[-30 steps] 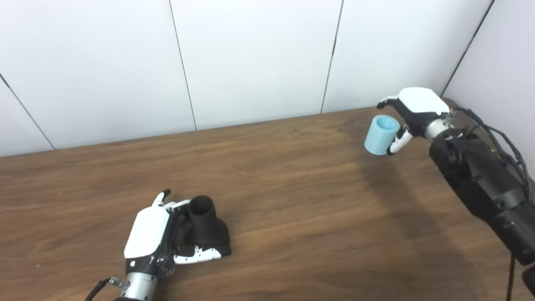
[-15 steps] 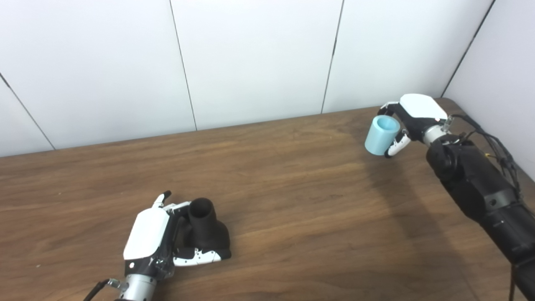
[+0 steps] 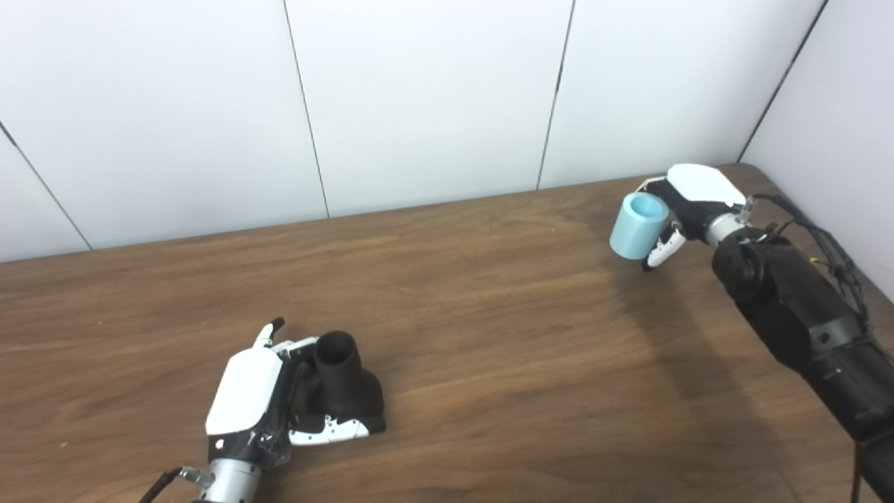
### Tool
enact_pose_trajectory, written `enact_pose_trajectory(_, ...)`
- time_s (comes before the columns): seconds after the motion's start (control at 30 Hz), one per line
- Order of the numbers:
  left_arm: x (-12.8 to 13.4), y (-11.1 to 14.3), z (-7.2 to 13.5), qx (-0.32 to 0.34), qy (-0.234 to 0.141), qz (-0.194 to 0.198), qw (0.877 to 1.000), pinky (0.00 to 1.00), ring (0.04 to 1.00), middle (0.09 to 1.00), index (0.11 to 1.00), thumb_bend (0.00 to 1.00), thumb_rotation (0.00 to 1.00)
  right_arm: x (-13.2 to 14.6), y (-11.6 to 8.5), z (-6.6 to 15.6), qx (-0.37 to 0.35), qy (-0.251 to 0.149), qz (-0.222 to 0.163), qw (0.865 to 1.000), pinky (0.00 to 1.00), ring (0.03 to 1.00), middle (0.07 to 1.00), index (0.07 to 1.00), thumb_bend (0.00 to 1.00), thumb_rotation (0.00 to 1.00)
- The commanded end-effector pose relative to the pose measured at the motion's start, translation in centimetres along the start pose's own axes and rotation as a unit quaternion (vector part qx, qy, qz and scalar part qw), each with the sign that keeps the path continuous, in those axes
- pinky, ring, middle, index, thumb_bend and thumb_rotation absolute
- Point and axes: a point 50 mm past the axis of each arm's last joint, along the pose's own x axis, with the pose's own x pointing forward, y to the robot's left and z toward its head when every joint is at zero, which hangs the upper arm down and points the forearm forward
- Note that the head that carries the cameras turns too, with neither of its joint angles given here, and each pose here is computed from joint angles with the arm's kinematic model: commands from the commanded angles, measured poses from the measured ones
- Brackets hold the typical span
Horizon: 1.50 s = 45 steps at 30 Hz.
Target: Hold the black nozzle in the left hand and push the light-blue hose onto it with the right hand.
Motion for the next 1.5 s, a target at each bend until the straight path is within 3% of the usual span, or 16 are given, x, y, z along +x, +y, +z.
enact_pose_trajectory(0.0,-0.2,-0.5,-0.3,0.006,0.005,-0.014,1.0,0.96,0.626,0.486,0.484,0.53,0.0,0.6,-3.9,-0.4,-0.01,-0.005,-0.05,0.999,0.63,0.728,0.73,0.708,0.95,0.11)
enact_pose_trajectory(0.27,-0.1,-0.7,-0.2,0.012,0.003,-0.016,1.0,0.96,0.617,0.465,0.498,0.53,0.0,0.7,-4.5,-0.1,-0.008,-0.012,-0.058,0.998,0.76,0.817,0.759,0.699,0.95,0.1)
enact_pose_trajectory(0.53,-0.1,-0.8,-0.2,0.013,0.003,-0.016,1.0,0.96,0.614,0.468,0.496,0.53,0.0,0.7,-5.2,0.6,-0.008,-0.018,-0.065,0.998,0.72,0.824,0.761,0.71,0.94,0.1)
enact_pose_trajectory(0.63,-0.1,-0.8,-0.2,0.013,0.005,-0.018,1.0,0.96,0.616,0.466,0.498,0.53,0.0,0.8,-5.1,0.6,-0.005,-0.021,-0.065,0.998,0.76,0.841,0.78,0.712,0.94,0.11)
enact_pose_trajectory(0.97,-0.2,-0.9,-0.2,0.014,0.003,-0.017,1.0,0.96,0.614,0.465,0.498,0.53,0.0,0.5,-5.4,1.0,-0.009,-0.026,-0.068,0.997,0.7,0.803,0.758,0.715,0.93,0.1)
enact_pose_trajectory(1.2,-0.2,-0.9,-0.1,0.014,0.001,-0.016,1.0,0.96,0.613,0.459,0.502,0.53,0.0,0.7,-5.0,0.7,-0.008,-0.021,-0.057,0.998,0.81,0.825,0.748,0.708,0.92,0.09)
enact_pose_trajectory(1.3,-0.2,-0.9,-0.1,0.014,0.002,-0.016,1.0,0.96,0.617,0.459,0.502,0.53,0.0,0.7,-4.9,0.7,-0.013,-0.029,-0.065,0.997,0.84,0.745,0.693,0.691,0.91,0.08)
enact_pose_trajectory(1.33,-0.2,-0.9,-0.1,0.015,0.001,-0.016,1.0,0.96,0.617,0.46,0.502,0.53,0.0,0.6,-4.9,0.7,-0.01,-0.031,-0.067,0.997,0.84,0.71,0.671,0.681,0.9,0.07)
enact_pose_trajectory(1.43,-0.2,-0.9,-0.1,0.014,-0.001,-0.015,1.0,0.96,0.612,0.459,0.502,0.53,0.0,0.5,-4.9,0.7,-0.009,-0.035,-0.072,0.997,0.68,0.575,0.584,0.633,0.87,0.03)
enact_pose_trajectory(1.47,-0.2,-1.0,-0.1,0.014,-0.001,-0.014,1.0,0.96,0.61,0.459,0.502,0.53,0.0,0.4,-4.9,0.7,-0.01,-0.038,-0.075,0.996,0.52,0.493,0.505,0.57,0.67,0.01)
